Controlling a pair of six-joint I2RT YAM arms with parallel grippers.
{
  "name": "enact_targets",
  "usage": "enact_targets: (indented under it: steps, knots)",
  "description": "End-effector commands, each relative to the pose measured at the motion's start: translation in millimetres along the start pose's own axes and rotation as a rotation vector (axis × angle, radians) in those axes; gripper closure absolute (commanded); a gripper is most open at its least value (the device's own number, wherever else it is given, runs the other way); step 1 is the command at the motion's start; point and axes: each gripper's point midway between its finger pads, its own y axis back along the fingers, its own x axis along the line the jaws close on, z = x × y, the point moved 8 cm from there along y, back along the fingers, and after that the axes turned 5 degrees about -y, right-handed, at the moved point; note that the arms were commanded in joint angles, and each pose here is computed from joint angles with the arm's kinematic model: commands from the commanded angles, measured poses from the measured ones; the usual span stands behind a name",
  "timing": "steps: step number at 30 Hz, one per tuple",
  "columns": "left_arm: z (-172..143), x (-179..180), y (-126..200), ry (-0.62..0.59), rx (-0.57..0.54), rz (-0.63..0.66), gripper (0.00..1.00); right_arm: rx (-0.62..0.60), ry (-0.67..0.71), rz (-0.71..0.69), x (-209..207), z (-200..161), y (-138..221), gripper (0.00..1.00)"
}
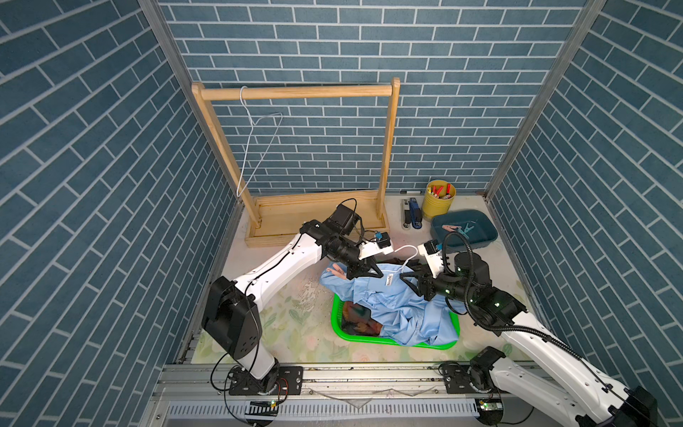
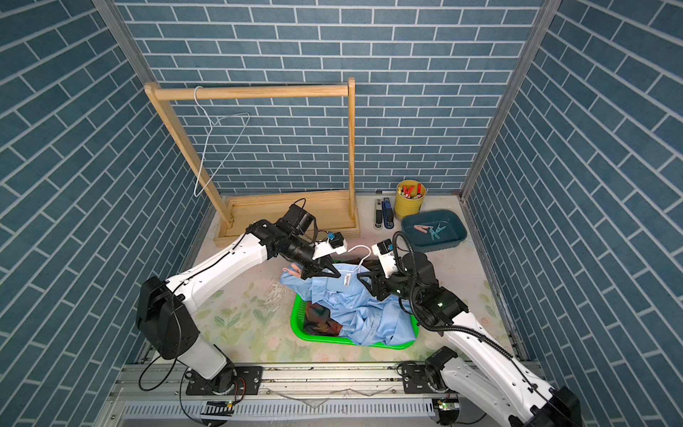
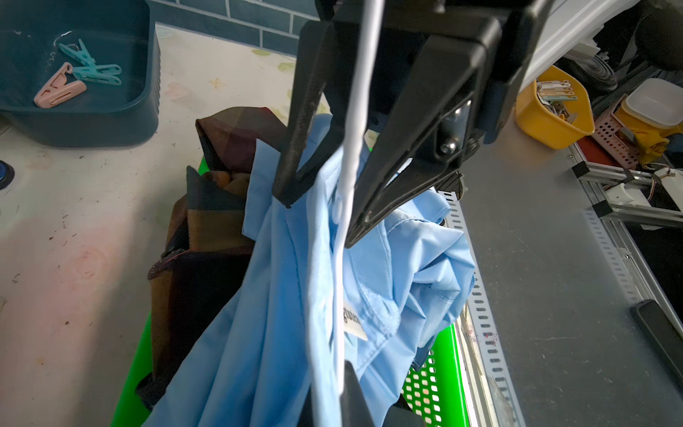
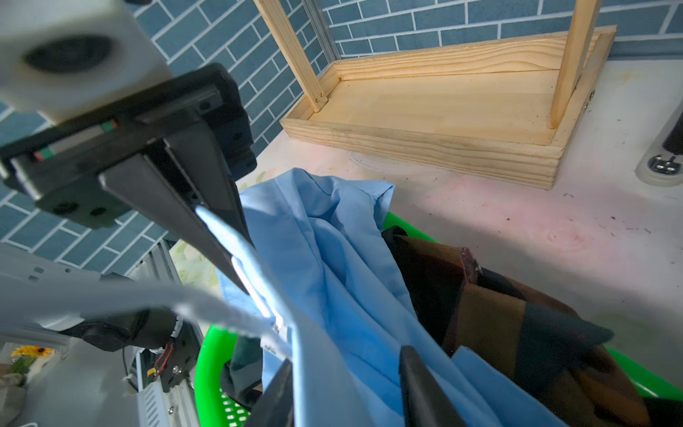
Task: Remove the clothespins securing long-sleeve shirts to the hanger
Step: Remove the clamp from the hanger.
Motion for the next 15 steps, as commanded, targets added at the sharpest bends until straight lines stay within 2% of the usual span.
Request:
enact_targets:
  steps: [1,4,9,12,15]
  knots:
    - [11,0,2,-0.014,-0.046,-0.036,1.00,-0.001,0.023,0.064,11,9,2,0.66]
    - [14,2,2,-0.010,-0.057,-0.023,1.00,-0.005,0.029,0.064,12,6,5,0.74]
    - [20,7,-2,-0.009,-0.056,0.016,1.00,-0.035,0.038,0.048,13,6,14,1.00]
    - [23,12,-9,-0.015,-0.030,0.063,0.99,-0.061,0.049,-0.030,8,6,20,1.00]
    - [27,19,-18,-0.036,0.009,0.139,0.98,-0.104,0.062,-0.178,-3,9,27,1.00]
